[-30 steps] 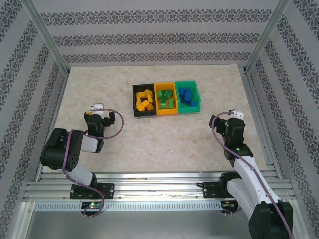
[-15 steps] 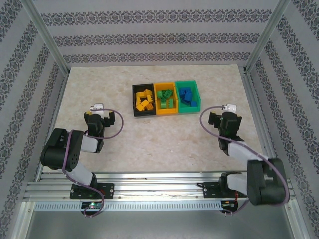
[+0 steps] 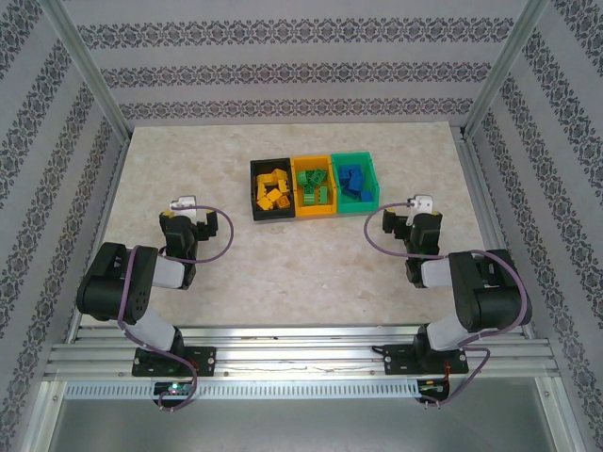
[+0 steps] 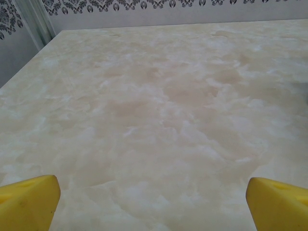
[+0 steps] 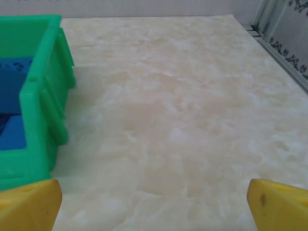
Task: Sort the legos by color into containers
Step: Reset both arms
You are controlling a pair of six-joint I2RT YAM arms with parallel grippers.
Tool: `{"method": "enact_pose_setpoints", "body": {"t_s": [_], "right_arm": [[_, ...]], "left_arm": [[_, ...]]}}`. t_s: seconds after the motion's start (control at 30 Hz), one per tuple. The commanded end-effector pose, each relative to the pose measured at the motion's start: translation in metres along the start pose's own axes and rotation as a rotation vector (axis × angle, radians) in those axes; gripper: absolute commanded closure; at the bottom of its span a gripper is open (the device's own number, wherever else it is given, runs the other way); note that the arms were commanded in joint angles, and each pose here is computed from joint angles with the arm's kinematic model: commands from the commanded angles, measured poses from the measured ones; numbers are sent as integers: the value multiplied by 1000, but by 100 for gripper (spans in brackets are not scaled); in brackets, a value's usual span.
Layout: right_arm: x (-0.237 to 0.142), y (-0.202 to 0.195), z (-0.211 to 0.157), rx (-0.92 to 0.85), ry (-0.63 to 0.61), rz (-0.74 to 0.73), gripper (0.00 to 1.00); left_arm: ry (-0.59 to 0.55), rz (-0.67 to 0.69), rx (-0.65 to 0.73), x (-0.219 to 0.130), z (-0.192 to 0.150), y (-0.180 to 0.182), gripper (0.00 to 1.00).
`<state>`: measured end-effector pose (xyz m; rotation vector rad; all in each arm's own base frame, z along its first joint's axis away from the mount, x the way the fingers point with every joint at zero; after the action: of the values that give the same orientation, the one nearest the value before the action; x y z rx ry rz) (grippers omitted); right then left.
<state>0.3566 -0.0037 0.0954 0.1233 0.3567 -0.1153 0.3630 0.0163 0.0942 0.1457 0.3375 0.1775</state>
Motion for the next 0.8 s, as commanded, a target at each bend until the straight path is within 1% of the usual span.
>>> {"method": "enact_pose_setpoints", "body": {"t_s": [0.0,0.77], "right_arm": [[4,6,23,-1,-73,43,2],[4,6,23,-2,-80,48,2]], "left_arm": [[-16,3,-5,2,8,3,1],[-17,2,-5,2,8,2,1]]}}
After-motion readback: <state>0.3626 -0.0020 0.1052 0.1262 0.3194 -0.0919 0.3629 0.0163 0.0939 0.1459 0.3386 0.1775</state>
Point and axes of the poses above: each hand's point on the last joint's axis, 136 mm out from that joint toward the fingers, its own x axis out along the fingers, its own y axis along the line the jaws close on, z = x × y, the point moved 3 cm from there along -x, back along the fingers, and after that the axes turned 6 degrees about x, right-handed, at the moved point
